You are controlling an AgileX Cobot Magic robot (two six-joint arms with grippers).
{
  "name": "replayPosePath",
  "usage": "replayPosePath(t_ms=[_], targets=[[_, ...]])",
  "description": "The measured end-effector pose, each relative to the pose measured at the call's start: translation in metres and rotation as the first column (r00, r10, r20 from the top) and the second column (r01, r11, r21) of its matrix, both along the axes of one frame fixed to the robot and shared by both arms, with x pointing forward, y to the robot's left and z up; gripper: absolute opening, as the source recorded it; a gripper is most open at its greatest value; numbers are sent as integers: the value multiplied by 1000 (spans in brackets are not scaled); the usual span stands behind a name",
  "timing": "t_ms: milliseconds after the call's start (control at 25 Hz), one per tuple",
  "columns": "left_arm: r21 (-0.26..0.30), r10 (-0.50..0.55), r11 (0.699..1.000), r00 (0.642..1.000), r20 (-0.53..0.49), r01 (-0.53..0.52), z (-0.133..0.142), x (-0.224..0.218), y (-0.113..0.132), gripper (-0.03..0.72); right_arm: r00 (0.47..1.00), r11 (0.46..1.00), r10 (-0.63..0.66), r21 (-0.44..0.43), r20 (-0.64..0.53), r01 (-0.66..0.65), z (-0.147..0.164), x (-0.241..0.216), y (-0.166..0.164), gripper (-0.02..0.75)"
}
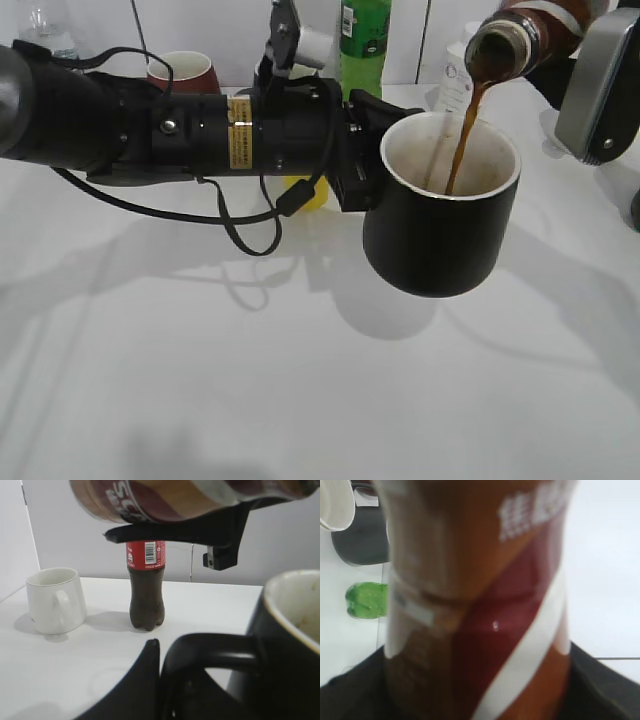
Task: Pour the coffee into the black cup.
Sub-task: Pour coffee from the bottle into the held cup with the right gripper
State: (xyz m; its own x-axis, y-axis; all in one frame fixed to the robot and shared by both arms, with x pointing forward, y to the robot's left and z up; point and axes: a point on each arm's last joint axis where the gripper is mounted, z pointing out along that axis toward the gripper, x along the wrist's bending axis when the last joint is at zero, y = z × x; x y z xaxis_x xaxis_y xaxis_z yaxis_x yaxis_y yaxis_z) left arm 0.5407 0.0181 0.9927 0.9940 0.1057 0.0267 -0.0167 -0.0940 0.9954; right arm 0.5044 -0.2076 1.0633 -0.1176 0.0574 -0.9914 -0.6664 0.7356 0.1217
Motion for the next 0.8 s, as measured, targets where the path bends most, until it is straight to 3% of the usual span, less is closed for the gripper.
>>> replayPosePath(t_ms=[360,800], targets=[[32,-32,999,999,19,32,-3,-3,0,39,1000,1000,0,-5,4,0,0,0,0,533],[32,-32,999,999,19,32,-3,-3,0,39,1000,1000,1,-13,12,-1,0,0,0,533]])
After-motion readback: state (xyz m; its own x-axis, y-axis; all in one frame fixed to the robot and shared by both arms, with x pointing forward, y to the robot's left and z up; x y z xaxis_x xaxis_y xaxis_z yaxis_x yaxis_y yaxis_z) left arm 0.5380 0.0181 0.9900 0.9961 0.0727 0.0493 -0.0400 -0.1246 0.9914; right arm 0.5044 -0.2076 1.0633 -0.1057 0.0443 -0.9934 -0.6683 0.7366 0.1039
